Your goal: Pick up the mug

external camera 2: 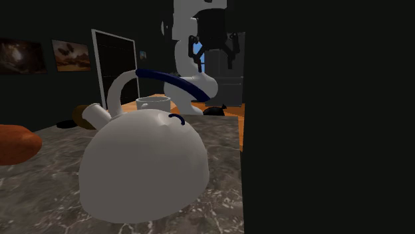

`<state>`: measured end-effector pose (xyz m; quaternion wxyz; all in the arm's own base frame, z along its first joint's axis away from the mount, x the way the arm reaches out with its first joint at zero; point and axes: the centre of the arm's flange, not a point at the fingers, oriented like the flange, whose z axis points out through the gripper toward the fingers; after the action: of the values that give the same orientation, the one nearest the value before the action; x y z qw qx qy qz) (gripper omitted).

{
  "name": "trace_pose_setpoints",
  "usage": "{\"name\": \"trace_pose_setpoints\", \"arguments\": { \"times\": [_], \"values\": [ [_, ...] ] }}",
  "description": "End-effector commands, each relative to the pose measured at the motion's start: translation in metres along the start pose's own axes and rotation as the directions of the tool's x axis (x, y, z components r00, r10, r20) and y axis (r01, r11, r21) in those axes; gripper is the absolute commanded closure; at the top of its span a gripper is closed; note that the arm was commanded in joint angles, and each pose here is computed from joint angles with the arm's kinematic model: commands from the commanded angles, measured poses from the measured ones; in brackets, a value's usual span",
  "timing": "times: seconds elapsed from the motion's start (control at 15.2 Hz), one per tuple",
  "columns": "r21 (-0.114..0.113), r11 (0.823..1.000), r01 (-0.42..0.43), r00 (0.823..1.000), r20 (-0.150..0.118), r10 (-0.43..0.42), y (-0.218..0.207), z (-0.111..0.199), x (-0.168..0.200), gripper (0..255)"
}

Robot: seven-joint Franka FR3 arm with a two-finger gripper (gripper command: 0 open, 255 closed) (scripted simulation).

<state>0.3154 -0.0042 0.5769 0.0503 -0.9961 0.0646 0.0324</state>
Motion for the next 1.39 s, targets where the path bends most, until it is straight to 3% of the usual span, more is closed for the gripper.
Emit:
{"name": "trace_pose_setpoints", "arguments": {
  "times": [0.0,0.86,1.32],
  "values": [
    [0.0,1.0,0.0,1.0,0.0,0.0,0.0,0.0,0.0,0],
    [-0.159,0.986,0.047,0.996,-0.063,-0.057,0.124,0.048,0.062,0],
    [-0.16,0.986,0.047,0.996,-0.063,-0.057,0.127,0.079,0.065,0]
  ]
}}
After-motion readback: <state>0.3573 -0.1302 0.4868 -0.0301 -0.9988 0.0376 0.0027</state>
